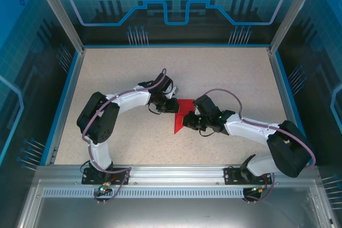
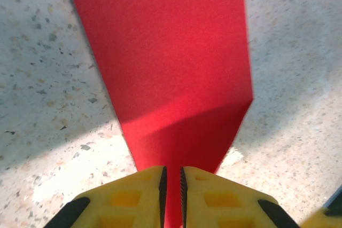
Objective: Fold a paper plane with a square sheet of paper (pick it up from the middle)
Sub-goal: Third fold the triangle at the center of the table.
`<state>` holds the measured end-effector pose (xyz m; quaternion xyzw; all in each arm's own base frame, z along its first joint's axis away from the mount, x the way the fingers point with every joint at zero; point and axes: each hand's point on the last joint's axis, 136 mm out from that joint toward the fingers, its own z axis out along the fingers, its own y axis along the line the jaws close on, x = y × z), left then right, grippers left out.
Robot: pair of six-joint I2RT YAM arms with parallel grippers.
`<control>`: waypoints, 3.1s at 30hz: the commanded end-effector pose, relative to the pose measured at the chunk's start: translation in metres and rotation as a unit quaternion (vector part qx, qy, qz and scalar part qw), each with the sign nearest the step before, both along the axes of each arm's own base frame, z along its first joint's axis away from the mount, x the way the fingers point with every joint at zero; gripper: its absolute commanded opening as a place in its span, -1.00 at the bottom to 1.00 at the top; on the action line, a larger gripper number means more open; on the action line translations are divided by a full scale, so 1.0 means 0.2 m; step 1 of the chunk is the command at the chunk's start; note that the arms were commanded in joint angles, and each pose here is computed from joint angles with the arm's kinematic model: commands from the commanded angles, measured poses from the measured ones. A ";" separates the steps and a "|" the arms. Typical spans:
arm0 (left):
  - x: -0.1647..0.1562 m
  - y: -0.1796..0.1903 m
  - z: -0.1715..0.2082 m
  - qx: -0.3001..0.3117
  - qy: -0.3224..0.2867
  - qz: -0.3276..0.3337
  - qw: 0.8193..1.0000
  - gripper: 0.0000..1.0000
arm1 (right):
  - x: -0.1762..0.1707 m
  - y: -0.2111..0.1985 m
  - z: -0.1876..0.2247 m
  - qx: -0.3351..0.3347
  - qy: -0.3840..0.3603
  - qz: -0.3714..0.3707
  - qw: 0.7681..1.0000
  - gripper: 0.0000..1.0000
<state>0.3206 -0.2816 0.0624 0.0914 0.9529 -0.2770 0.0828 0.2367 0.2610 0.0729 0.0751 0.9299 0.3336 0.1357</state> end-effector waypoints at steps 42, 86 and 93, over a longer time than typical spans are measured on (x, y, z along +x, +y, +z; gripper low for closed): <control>-0.08 -0.08 -0.27 0.003 0.084 -0.064 0.994 -0.67 | 0.03 0.21 -0.17 0.040 0.032 0.014 0.999 -0.91; -0.09 -0.07 -0.28 0.011 0.091 -0.070 0.993 -0.70 | 0.00 0.15 -0.16 0.090 0.025 -0.016 0.996 -0.86; -0.09 -0.07 -0.28 0.011 0.090 -0.070 0.993 -0.70 | 0.11 0.08 -0.16 0.086 0.018 -0.033 0.996 -0.86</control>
